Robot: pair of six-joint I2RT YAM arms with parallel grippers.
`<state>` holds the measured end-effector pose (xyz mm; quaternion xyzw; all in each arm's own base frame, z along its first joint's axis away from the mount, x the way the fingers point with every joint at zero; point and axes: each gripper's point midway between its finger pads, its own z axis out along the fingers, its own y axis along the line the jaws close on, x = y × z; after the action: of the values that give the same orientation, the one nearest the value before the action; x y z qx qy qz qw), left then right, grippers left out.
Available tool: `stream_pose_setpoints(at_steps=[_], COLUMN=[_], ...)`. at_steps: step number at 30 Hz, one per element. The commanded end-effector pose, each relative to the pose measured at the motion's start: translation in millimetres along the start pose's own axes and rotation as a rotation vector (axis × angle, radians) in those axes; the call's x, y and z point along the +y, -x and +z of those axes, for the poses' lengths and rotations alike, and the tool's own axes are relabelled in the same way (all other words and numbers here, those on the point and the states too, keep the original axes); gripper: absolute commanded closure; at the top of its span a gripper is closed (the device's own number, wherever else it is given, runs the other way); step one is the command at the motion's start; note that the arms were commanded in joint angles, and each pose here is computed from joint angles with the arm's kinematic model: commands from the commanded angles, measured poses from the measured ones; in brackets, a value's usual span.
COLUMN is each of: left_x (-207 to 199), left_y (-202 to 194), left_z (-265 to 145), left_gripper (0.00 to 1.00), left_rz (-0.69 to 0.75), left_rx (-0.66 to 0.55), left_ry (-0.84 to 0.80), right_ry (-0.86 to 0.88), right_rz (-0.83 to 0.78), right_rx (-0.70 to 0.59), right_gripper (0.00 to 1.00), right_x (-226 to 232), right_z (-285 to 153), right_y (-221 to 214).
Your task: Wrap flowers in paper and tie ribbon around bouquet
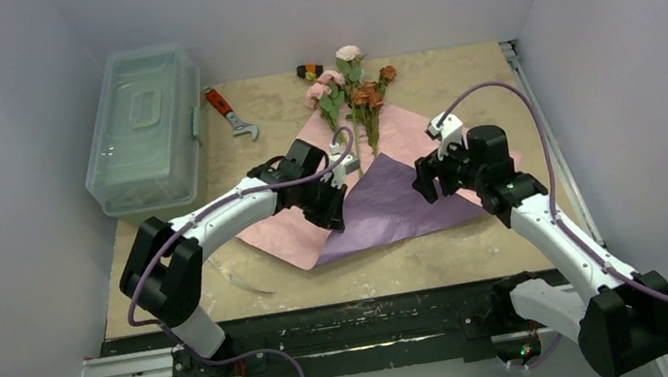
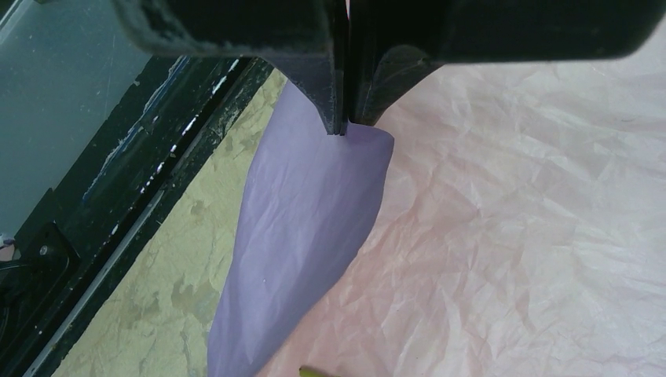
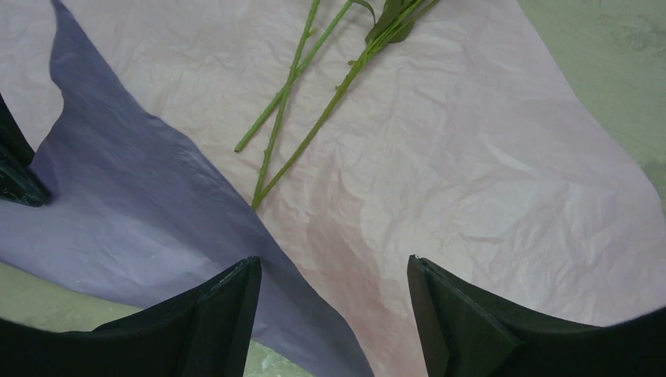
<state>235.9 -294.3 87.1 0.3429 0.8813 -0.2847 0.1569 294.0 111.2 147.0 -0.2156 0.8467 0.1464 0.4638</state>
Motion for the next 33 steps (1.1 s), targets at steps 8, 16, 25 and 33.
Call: stream_pose_setpoints(at_steps=[8, 16, 25, 33], left_x=[2.3, 12.9, 23.0, 34.5], left_y=[24.1, 20.8, 26.6, -34.3], left_z=[-13.2, -18.1, -64.7, -57.2], left_gripper=[1.0, 0.86, 0.38, 0.39], left_rz=[0.002, -0.042, -0.173, -0.417], left_rx=[-0.055, -0.066, -0.118, -0.023], left_ry=[0.023, 0.097, 0.293, 0.375], right_ry=[0.104, 0.093, 0.044, 0.053], right_rz=[-0.012, 0.034, 0.116, 0.172], right_rx=[-0.076, -0.065, 0.021, 0.102], right_gripper=[0.56, 0.92, 1.0, 1.0], right_x=[18.8, 17.2, 7.3, 7.3], right_z=[12.6, 23.2, 48.2, 71.9], right_y=[1.4, 3.3, -4.1, -9.4])
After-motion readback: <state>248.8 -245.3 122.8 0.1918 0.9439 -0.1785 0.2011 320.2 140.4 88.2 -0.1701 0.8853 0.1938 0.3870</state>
